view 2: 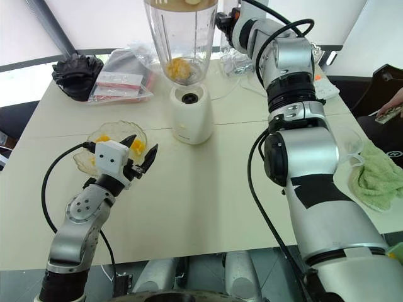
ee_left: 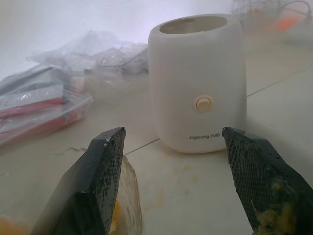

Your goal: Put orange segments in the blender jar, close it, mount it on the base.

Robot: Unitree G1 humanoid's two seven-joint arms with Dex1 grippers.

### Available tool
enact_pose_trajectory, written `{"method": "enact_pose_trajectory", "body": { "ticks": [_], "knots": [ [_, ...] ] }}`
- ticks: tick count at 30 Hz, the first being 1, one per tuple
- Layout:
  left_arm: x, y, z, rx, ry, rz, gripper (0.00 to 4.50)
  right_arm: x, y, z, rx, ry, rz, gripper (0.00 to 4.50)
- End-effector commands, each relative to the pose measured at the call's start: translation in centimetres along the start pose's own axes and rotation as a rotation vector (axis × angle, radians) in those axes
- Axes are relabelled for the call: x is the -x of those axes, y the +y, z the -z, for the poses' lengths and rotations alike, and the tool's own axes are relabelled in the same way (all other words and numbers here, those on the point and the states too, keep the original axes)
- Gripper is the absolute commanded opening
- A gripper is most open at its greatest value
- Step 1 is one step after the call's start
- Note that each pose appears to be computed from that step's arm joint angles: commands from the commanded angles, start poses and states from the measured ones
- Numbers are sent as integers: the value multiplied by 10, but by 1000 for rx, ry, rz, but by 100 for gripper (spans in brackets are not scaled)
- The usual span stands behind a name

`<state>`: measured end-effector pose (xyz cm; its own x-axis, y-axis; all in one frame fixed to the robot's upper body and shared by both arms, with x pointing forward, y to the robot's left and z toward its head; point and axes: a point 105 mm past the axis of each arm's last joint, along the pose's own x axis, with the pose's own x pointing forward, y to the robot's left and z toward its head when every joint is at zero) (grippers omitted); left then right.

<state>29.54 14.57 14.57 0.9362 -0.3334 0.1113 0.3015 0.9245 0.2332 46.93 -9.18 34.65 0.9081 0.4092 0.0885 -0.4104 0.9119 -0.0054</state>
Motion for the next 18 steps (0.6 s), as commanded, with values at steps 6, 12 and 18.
{"method": "enact_pose_trajectory", "body": {
  "ticks": [6,12,18],
  "knots": [
    [-1,-2,-20,-58,-78,11,327,2,4,-6,7,-65,-15,95],
    [0,5,-23,-78,-81,-15,327,1,-2,9,13,-49,10,95],
    [0,3,-25,-87,-89,-15,327,-2,-4,16,30,-44,25,95]
  ]
}}
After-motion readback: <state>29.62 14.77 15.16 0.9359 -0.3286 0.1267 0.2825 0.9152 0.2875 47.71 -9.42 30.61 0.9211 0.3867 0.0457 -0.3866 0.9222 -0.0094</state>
